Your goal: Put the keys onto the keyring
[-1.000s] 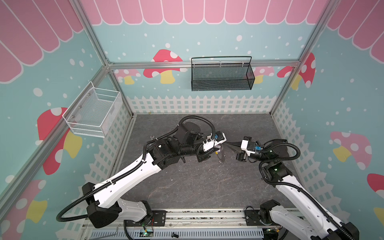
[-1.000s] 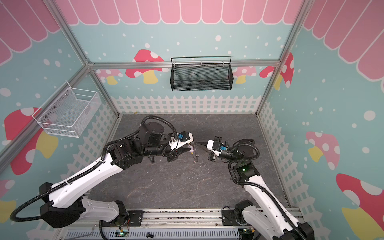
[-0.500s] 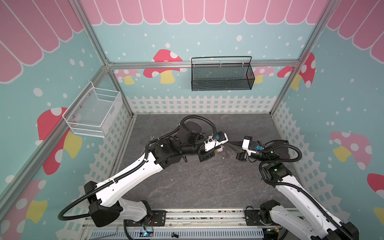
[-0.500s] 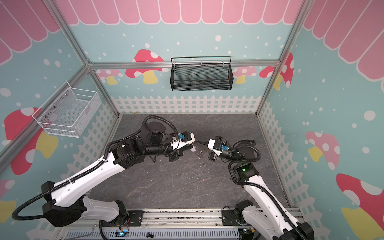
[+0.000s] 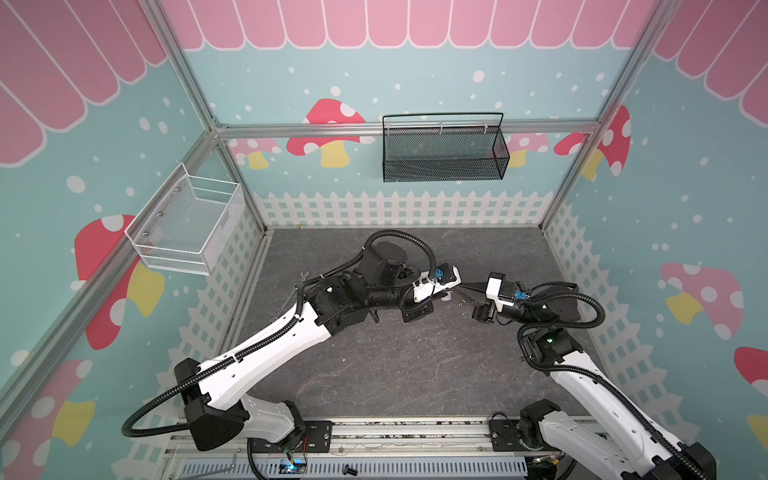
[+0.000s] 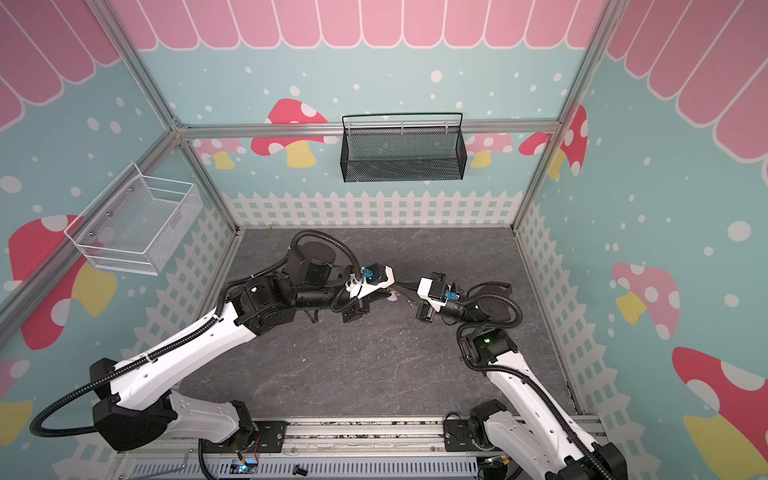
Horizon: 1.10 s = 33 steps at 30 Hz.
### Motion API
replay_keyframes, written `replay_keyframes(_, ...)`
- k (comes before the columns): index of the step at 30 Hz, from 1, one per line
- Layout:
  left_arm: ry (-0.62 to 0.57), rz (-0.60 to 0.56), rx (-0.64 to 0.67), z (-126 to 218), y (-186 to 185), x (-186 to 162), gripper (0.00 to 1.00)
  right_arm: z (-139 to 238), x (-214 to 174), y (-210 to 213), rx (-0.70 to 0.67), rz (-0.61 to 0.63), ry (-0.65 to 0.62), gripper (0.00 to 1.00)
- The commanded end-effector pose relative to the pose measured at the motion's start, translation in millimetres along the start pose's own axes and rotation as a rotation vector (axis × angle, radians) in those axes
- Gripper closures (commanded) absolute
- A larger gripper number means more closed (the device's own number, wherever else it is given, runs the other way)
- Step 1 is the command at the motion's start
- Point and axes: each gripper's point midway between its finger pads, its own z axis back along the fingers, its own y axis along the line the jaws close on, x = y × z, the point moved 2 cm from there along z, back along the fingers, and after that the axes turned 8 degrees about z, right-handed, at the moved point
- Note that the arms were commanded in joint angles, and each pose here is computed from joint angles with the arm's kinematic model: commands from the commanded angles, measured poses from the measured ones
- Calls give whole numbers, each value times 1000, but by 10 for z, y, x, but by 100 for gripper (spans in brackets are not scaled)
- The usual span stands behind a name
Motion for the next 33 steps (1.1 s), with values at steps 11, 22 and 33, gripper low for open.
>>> replay_keyframes(11, -75, -38, -33, -104, -17, 121, 98, 6, -22, 8, -18, 11, -7, 100)
replay_keyframes(22, 20, -50, 47, 55, 59, -46, 90, 30, -114, -16, -42, 42, 70, 100)
replay_keyframes(33, -51, 58, 122, 142, 134, -241, 60, 16, -12, -35, -33, 46, 38, 100)
